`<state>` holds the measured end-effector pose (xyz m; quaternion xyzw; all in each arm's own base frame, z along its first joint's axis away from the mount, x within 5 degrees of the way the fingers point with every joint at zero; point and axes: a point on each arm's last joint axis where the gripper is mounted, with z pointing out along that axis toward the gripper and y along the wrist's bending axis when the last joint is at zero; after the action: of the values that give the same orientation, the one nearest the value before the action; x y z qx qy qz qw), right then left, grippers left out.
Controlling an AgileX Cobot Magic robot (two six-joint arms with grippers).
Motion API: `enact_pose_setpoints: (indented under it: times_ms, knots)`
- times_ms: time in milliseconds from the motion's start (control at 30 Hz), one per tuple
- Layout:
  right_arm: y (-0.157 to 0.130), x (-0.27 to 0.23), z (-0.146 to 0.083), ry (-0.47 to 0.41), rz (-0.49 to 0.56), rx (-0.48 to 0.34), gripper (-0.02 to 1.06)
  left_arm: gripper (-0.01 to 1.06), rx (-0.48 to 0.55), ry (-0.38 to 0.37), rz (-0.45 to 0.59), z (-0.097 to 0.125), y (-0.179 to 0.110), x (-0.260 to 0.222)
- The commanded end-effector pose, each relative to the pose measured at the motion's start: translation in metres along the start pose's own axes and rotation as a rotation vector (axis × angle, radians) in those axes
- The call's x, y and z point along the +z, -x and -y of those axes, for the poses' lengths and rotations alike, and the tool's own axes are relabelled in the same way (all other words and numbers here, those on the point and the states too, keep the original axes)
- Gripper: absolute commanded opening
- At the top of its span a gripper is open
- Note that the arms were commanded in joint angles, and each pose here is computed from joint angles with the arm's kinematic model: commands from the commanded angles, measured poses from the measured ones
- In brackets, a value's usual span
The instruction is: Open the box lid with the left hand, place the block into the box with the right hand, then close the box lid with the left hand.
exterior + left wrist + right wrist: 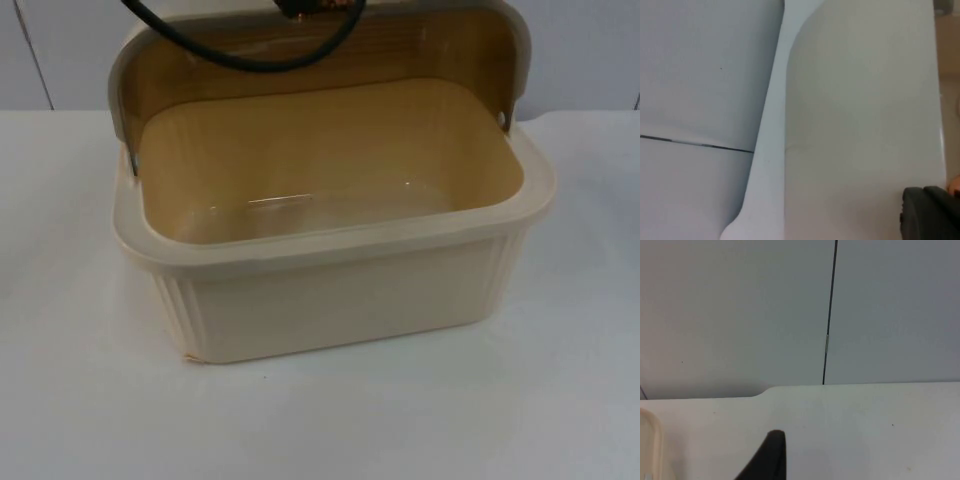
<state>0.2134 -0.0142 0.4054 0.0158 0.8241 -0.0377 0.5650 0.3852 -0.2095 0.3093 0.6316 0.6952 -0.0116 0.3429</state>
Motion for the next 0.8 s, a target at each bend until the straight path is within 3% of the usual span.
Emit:
enact_pose_setpoints:
  times_ms: [0,400,533,767]
  knots:
    - [0.002,-0.003,0.001,-0.006,0.014,-0.009,1.04,0.00,-0.013,-0.063,-0.028,0.009,-0.001,0.004]
    - [0.003,-0.006,0.001,-0.007,0.020,-0.010,1.04,0.00,-0.033,-0.059,-0.036,0.024,0.019,0.007]
    - [0.004,-0.012,0.002,-0.009,0.036,-0.011,1.04,0.00,-0.085,-0.044,-0.041,0.024,0.020,0.005]
    - [0.004,-0.015,0.002,-0.009,0.041,-0.011,1.04,0.00,-0.091,-0.010,-0.043,0.043,0.002,0.001]
